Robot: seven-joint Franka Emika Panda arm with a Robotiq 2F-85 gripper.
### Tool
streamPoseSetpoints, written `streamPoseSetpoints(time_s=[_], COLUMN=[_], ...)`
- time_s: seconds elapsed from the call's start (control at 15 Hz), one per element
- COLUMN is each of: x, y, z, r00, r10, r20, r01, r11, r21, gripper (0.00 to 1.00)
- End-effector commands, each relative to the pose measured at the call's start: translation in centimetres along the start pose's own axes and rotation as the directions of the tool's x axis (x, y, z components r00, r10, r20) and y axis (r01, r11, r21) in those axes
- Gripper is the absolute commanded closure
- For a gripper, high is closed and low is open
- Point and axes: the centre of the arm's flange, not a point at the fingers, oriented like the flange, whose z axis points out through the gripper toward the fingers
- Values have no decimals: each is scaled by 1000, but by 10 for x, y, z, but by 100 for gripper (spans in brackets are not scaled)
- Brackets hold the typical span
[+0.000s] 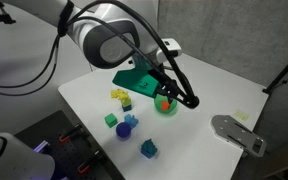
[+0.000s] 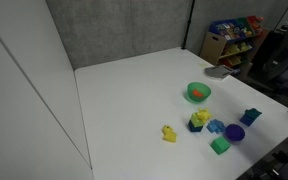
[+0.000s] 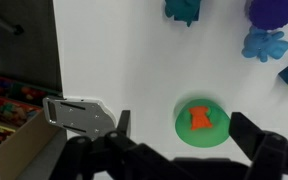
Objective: Place the blue animal toy in the bowl
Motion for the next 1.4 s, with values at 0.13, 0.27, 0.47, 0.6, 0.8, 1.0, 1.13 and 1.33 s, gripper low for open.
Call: streamPoseSetpoints(time_s=[0.13, 0.27, 0.47, 0.6, 0.8, 1.0, 1.13, 1.33], x=[28, 31, 30, 28, 22, 12, 5, -5], y=[9, 7, 0, -6, -13, -17, -21, -25], z=[32, 55, 95, 124, 163, 196, 218, 244], r00=[992, 983, 970, 959, 936, 916, 905, 885], r10=[26, 40, 51, 58, 61, 53, 48, 55], r20=[125, 179, 238, 276, 347, 398, 424, 462], r01=[-36, -58, -84, -100, -113, -113, -107, -107], r11=[997, 993, 988, 985, 985, 985, 987, 990], r21=[73, 101, 128, 142, 133, 128, 117, 88], gripper=[0, 0, 0, 0, 0, 0, 0, 0])
